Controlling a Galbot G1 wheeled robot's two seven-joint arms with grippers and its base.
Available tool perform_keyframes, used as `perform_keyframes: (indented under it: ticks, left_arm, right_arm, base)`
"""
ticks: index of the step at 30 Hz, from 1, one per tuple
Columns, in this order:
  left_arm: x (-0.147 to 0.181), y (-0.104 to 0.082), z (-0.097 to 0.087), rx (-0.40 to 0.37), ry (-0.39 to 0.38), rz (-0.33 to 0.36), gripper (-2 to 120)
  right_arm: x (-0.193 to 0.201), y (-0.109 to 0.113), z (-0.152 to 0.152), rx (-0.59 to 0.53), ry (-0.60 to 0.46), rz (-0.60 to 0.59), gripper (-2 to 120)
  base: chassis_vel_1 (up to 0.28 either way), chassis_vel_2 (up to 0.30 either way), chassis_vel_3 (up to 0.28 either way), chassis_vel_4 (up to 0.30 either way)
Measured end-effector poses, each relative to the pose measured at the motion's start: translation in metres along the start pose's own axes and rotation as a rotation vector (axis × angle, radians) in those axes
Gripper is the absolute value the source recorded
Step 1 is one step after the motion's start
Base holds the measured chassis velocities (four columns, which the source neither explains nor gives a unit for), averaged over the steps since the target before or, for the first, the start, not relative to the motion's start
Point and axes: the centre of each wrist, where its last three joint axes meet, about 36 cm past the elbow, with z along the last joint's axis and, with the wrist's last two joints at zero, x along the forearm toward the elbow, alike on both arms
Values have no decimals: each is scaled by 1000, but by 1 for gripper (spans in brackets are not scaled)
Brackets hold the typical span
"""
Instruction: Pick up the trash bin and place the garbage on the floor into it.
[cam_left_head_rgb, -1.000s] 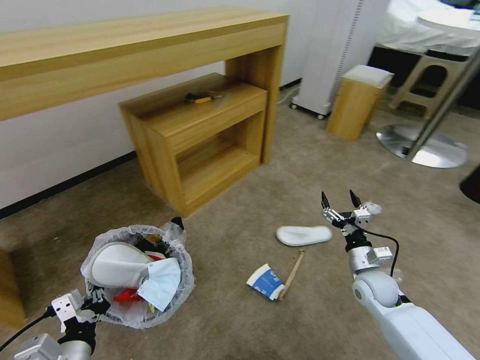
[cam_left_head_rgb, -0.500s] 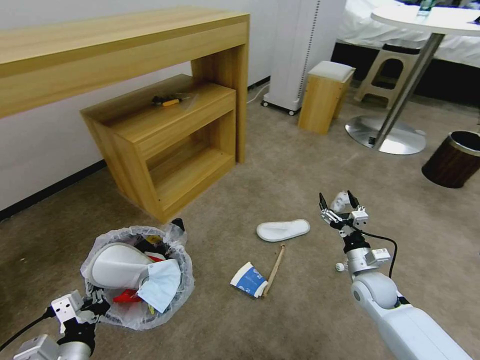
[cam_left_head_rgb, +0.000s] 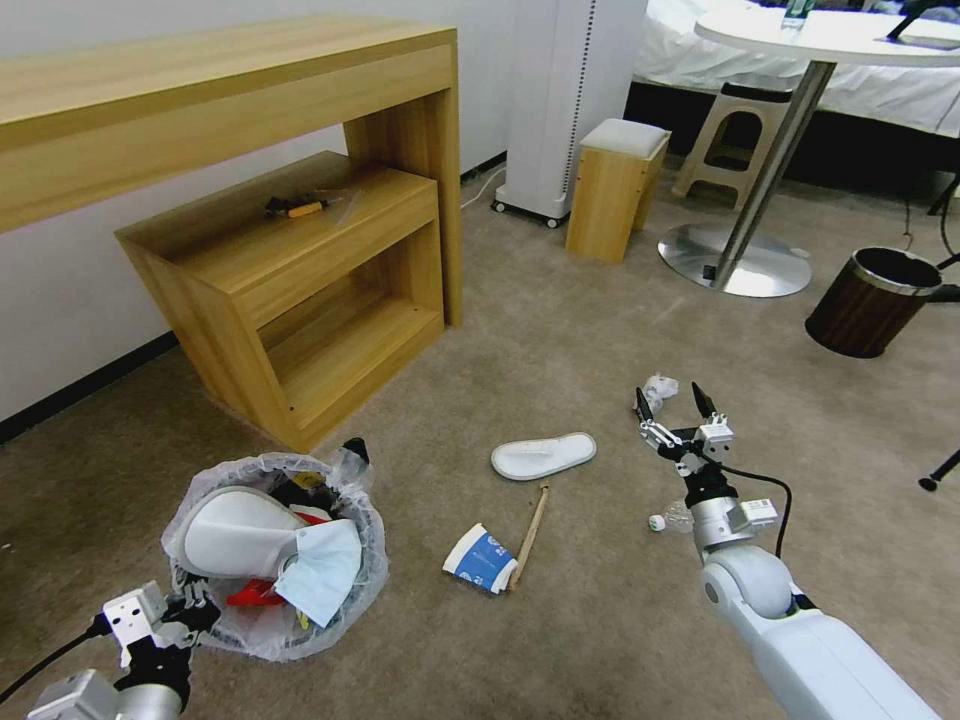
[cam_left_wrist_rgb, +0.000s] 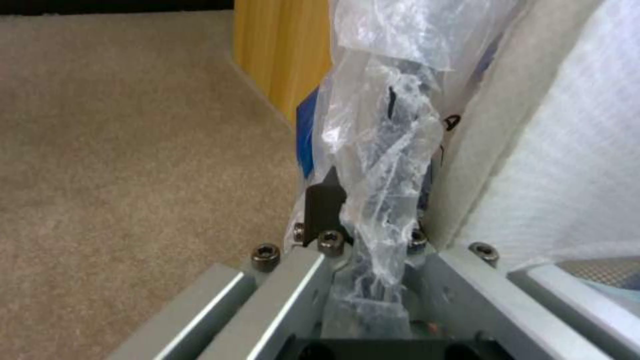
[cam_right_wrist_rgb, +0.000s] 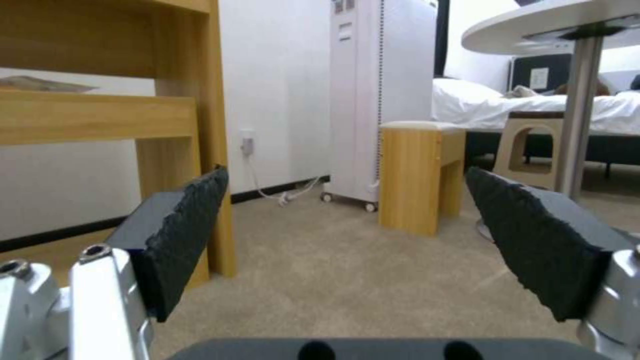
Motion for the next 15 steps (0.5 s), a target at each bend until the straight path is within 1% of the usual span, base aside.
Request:
perform_keyframes:
  ticks: [6,15]
  left_arm:
    - [-1,0,1,1,2,-3,0]
    - [-2,2,2,-1,-1,-8,0]
  right_arm:
    - [1,1,1,-1,2,-3,89]
    - [5,-3,8,16,-6,-13,90]
  base:
    - [-16,-12,-19,-26]
    - [0,0,0,0]
